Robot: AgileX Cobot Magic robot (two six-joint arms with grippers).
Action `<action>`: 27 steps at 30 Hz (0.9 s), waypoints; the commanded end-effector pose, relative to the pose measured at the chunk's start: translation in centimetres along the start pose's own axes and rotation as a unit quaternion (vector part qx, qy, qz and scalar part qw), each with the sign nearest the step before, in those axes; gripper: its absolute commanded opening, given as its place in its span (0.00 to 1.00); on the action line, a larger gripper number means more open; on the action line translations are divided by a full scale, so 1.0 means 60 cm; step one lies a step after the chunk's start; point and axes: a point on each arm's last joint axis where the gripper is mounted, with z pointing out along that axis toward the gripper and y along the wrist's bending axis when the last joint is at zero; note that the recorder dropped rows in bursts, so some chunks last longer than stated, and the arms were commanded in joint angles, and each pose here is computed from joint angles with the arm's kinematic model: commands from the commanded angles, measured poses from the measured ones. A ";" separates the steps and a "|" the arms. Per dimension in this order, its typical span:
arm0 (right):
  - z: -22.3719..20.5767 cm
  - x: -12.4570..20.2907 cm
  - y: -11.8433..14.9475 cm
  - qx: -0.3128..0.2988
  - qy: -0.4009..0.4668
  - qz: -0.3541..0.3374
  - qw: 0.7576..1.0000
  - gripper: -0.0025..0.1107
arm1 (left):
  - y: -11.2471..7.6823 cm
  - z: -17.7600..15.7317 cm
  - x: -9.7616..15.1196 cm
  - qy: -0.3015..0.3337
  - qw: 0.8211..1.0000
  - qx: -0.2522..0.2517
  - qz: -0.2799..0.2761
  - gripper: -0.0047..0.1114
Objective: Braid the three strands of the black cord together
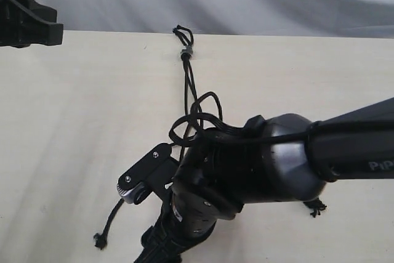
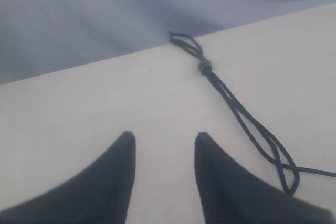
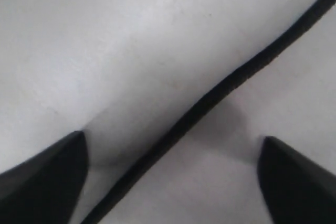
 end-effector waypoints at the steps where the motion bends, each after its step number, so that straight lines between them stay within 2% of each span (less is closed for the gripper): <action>1: 0.002 0.006 -0.003 0.009 0.013 -0.018 1.000 0.11 | 0.002 -0.002 0.002 -0.002 1.000 -0.002 -0.002 0.35; 2: -0.001 0.005 -0.004 0.010 0.010 -0.019 1.000 0.03 | 0.002 -0.002 0.002 -0.002 1.000 -0.002 -0.002 0.35; 8: -0.043 -0.005 -0.007 0.006 -0.027 -0.044 0.999 0.03 | 0.002 -0.002 0.002 -0.002 1.000 -0.002 -0.002 0.35; 12: -0.093 -0.026 -0.028 0.032 -0.055 -0.062 0.996 0.03 | 0.002 -0.002 0.002 -0.002 1.000 -0.002 -0.002 0.35; 18: -0.109 -0.045 -0.124 0.127 -0.042 -0.067 0.989 0.03 | 0.002 -0.002 0.002 -0.002 1.000 -0.002 -0.002 0.35; 27: -0.014 -0.028 -0.246 0.136 0.012 0.022 0.990 0.03 | 0.002 -0.002 0.002 -0.002 1.000 -0.002 -0.002 0.35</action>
